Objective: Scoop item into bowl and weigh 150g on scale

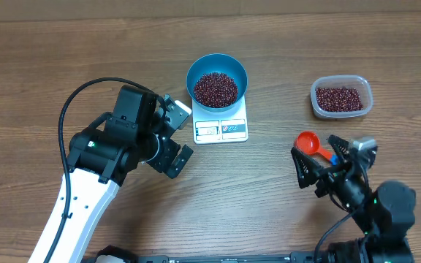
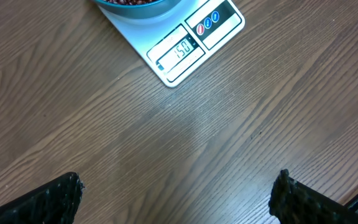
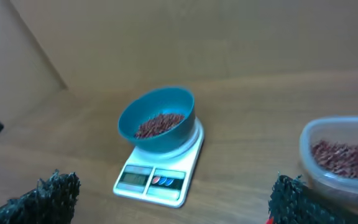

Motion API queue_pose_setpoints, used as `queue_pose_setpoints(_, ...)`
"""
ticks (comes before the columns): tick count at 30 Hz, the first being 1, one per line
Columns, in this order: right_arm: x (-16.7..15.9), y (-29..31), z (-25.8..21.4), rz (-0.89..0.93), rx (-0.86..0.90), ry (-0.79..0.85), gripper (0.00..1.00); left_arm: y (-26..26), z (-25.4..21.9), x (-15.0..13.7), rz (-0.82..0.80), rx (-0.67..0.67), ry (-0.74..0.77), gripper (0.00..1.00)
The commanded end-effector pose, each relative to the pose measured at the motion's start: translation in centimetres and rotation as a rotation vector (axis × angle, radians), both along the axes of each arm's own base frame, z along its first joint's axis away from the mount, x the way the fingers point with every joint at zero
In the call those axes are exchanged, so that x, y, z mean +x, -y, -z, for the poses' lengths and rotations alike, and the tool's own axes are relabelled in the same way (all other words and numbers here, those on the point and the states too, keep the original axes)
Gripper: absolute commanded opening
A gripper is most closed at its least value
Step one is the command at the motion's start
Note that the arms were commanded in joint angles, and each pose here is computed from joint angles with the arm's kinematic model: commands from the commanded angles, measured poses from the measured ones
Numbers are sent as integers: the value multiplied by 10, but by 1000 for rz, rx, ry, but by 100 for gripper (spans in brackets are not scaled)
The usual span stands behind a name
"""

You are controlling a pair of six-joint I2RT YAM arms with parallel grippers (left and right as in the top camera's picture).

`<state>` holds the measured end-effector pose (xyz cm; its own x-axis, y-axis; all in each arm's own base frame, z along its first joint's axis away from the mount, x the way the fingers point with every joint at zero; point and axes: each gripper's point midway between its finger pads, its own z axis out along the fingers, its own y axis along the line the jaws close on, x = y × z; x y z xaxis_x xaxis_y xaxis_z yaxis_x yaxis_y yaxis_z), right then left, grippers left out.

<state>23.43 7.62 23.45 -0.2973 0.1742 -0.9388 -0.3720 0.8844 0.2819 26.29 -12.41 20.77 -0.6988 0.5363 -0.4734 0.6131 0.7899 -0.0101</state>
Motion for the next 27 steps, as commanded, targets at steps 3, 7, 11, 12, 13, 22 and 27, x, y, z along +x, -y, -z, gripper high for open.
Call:
queue_pose_setpoints(3, 4, 16, 0, 85, -18, 95, 100, 0, -5, 3, 16, 2, 20, 100)
queue_pose_setpoints(7, 8, 24, 0, 133, -24, 110, 100, 0, -5, 3, 16, 3, 20, 100)
queue_pose_setpoints(11, 8, 28, -2, 154, -27, 134, 100, 0, -5, 3, 16, 3, 20, 100)
queue_pose_setpoints(12, 7, 28, -4, 153, -26, 145, 100, 0, -5, 3, 16, 2, 20, 100)
queue_pose_setpoints(13, 5, 27, -5, 153, -25, 156, 100, 0, -5, 3, 16, 3, 20, 100)
queue_pose_setpoints(22, -9, 28, -9, 159, -19, 248, 100, 0, -5, 3, 16, 3, 20, 100)
queue_pose_setpoints(27, -11, 28, -1, 158, -16, 286, 100, 0, -5, 3, 16, 3, 20, 100)
